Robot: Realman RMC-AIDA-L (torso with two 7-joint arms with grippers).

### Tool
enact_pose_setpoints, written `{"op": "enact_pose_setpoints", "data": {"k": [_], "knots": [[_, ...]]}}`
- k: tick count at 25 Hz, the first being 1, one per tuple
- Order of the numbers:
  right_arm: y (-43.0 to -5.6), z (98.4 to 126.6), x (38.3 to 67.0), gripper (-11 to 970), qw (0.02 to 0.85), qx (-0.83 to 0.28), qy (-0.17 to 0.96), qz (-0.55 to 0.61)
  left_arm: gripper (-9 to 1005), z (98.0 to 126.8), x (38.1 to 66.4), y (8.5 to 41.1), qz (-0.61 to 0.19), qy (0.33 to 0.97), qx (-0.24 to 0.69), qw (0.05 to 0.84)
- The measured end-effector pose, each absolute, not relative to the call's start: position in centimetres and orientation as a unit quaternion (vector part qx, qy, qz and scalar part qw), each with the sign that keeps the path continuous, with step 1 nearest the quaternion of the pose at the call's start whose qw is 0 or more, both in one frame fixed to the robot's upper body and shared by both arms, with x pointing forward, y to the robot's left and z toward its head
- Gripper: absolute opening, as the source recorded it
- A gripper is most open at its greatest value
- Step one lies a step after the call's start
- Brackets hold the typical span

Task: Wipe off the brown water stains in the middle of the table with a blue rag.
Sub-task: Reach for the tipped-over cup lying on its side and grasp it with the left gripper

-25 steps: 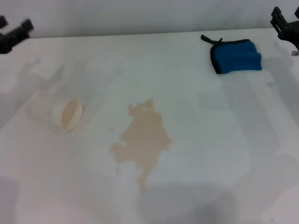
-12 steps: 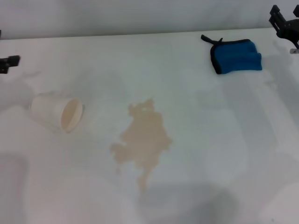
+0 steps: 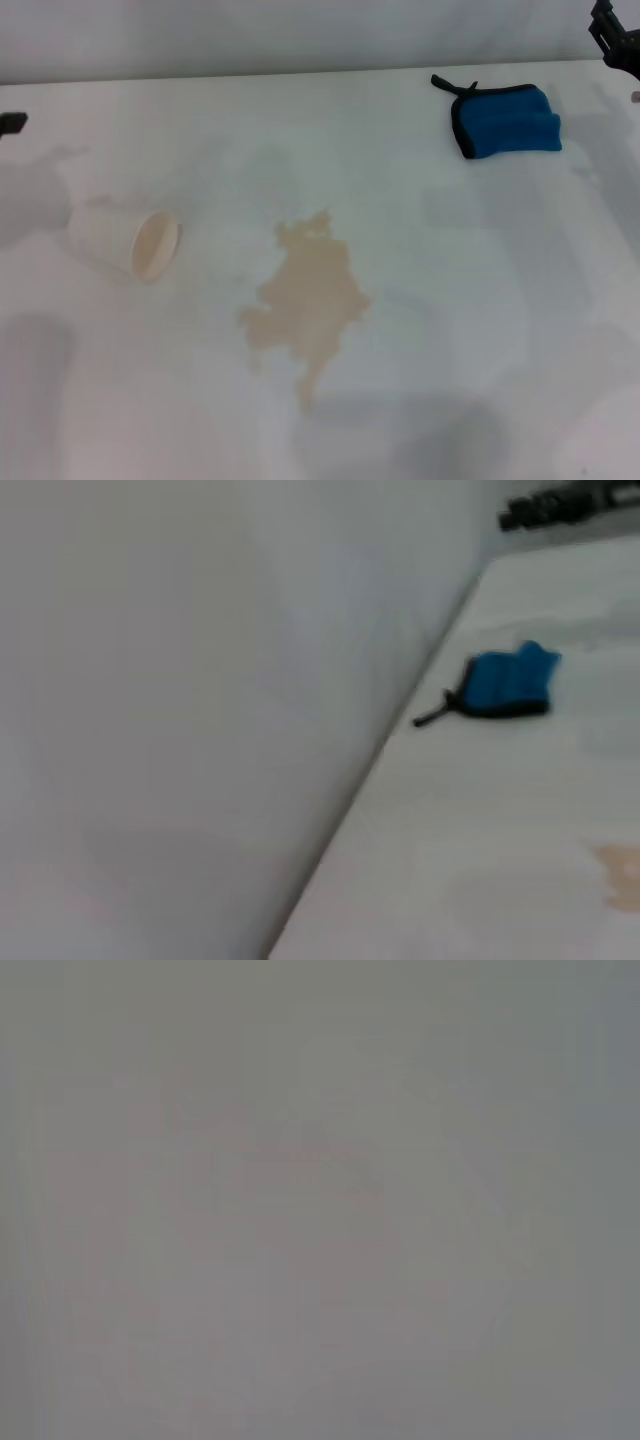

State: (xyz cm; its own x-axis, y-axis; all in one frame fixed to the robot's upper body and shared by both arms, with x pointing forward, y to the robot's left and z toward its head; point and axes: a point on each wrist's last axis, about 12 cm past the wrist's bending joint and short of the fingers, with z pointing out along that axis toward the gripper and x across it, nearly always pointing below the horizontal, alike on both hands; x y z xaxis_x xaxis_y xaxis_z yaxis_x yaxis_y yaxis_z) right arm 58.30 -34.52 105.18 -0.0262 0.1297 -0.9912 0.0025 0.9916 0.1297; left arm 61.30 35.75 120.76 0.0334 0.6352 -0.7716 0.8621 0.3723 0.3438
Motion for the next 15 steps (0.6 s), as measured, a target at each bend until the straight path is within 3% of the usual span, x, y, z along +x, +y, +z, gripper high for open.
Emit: {"op": "enact_pose_setpoints", "data": {"k": [15], "knots": [[-34.0, 102.8, 56.9, 679, 0.653, 0.046, 0.754, 0.048, 833, 119.6, 61.7, 33.8, -0.071, 0.613, 0.704, 0.353]]}}
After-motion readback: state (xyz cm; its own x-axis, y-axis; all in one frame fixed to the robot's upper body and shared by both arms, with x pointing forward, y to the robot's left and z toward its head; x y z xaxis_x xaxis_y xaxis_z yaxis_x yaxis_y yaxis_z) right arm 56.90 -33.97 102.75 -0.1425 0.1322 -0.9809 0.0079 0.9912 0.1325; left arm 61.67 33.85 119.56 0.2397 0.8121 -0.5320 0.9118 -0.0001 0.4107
